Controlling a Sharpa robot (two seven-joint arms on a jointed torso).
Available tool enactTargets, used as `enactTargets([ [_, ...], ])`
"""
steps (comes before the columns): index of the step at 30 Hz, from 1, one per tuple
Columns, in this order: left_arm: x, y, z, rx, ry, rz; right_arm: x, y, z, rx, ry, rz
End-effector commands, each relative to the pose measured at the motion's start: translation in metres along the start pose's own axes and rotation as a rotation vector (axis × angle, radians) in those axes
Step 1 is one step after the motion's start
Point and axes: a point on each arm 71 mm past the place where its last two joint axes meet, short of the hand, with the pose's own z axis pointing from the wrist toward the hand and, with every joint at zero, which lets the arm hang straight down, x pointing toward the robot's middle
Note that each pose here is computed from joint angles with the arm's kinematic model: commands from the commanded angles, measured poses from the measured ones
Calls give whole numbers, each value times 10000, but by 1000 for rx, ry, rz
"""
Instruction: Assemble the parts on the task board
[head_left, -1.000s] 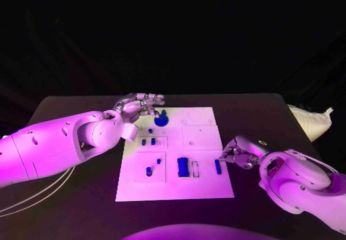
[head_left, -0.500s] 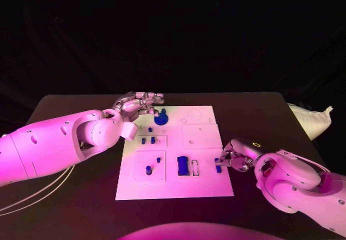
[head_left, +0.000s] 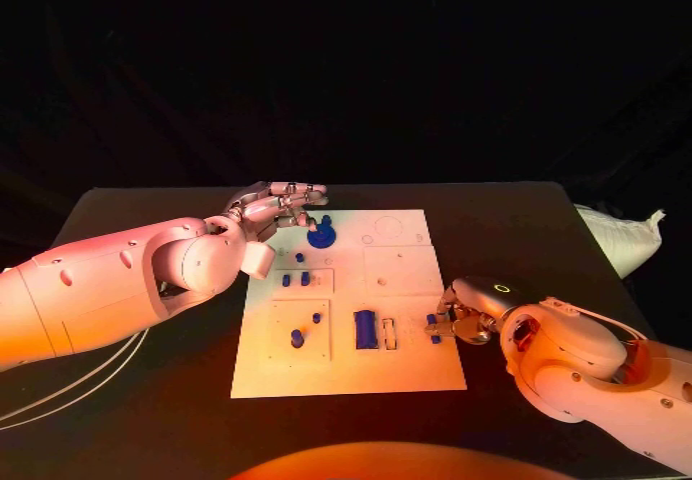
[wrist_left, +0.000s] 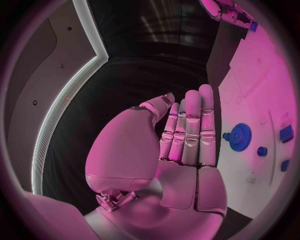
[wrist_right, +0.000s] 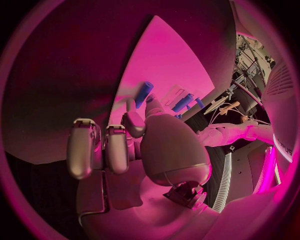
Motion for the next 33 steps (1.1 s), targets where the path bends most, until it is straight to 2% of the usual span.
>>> enactTargets([
  [1,27,-6,3,5,22,-3,49,15,17,-3,14,-92],
  [7,25,-5,4,4,22,-3,81,58,63,-16,6,-184],
  [11,21,-4,3,2,20,-3,110,74,92,-16,22,-220],
  [17,23,-2,4,0,23,-1,144,103,103,-21,46,-224],
  [22,22,-2,4,-1,23,0,130,130,88,-28,29,-155],
  [28,23,-2,4,-1,24,0,76,165,40,-19,-21,82],
  [33,24,-2,4,-1,26,0,24,178,-10,-5,-57,225],
])
